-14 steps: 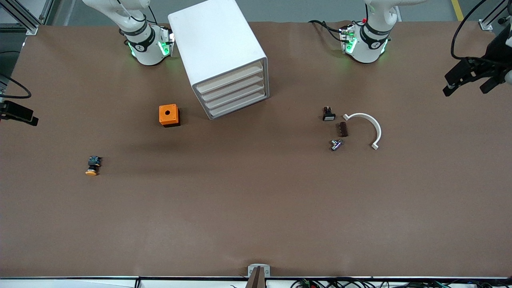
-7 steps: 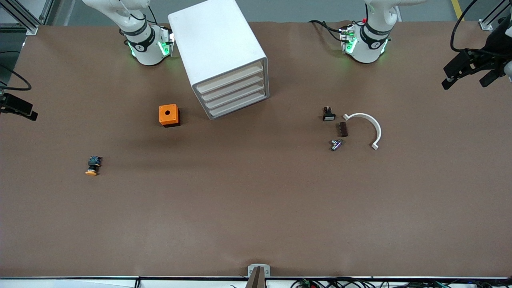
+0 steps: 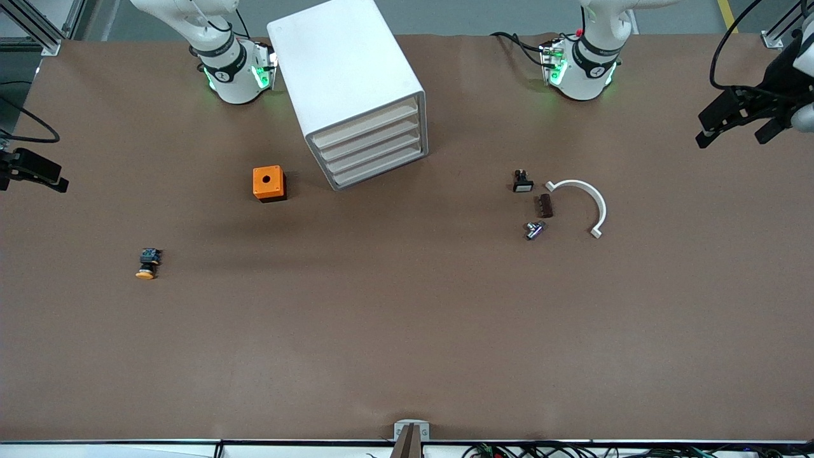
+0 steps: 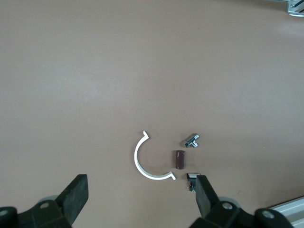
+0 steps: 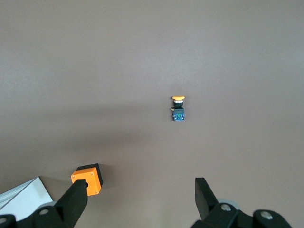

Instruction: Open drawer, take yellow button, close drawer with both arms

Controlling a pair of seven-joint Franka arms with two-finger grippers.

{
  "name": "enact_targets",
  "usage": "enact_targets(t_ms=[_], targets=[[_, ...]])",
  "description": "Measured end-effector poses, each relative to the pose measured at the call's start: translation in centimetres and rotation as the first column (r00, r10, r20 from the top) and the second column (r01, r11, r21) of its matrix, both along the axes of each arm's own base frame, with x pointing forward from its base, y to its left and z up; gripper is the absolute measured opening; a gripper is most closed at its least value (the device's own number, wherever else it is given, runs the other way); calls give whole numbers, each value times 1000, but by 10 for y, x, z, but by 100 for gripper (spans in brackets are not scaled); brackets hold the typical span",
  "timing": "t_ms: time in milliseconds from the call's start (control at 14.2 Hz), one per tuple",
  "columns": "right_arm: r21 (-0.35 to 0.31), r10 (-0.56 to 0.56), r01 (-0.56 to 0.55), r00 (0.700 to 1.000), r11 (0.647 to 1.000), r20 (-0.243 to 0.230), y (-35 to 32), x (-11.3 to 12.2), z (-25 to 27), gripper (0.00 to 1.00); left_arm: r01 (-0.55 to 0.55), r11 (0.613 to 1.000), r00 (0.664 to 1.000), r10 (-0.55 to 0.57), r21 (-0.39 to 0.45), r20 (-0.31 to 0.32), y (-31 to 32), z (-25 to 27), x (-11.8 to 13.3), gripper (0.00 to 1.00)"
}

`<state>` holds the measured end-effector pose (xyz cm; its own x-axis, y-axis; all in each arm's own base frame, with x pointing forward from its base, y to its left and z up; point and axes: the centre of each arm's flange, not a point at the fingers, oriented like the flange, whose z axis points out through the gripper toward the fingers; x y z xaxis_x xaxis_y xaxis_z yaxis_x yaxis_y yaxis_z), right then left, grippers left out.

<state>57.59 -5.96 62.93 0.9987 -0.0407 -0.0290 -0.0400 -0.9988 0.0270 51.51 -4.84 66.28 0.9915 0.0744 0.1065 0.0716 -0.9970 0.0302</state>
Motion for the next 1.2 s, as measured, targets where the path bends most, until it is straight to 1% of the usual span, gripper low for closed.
enact_targets(t_ms=[211, 563, 915, 1197], targets=[[0, -1, 1, 1000, 1000, 1, 0, 0, 0, 100, -5, 1000, 1000, 5, -3, -10, -7, -6, 8, 100], [-1, -2, 2, 1000, 1000, 7, -1, -1, 2, 100, -1, 1000, 1000, 1, -10, -6, -38, -4, 5, 100], [-2, -3, 3, 1000, 1000, 8, -2, -1, 3, 100, -10, 1000, 1000, 10, -16, -1, -34, -6, 18, 100], [-2, -4, 4, 1000, 1000, 10, -2, -1, 3, 100, -10, 1000, 1000, 10, -17, 0, -34, -5, 19, 100]])
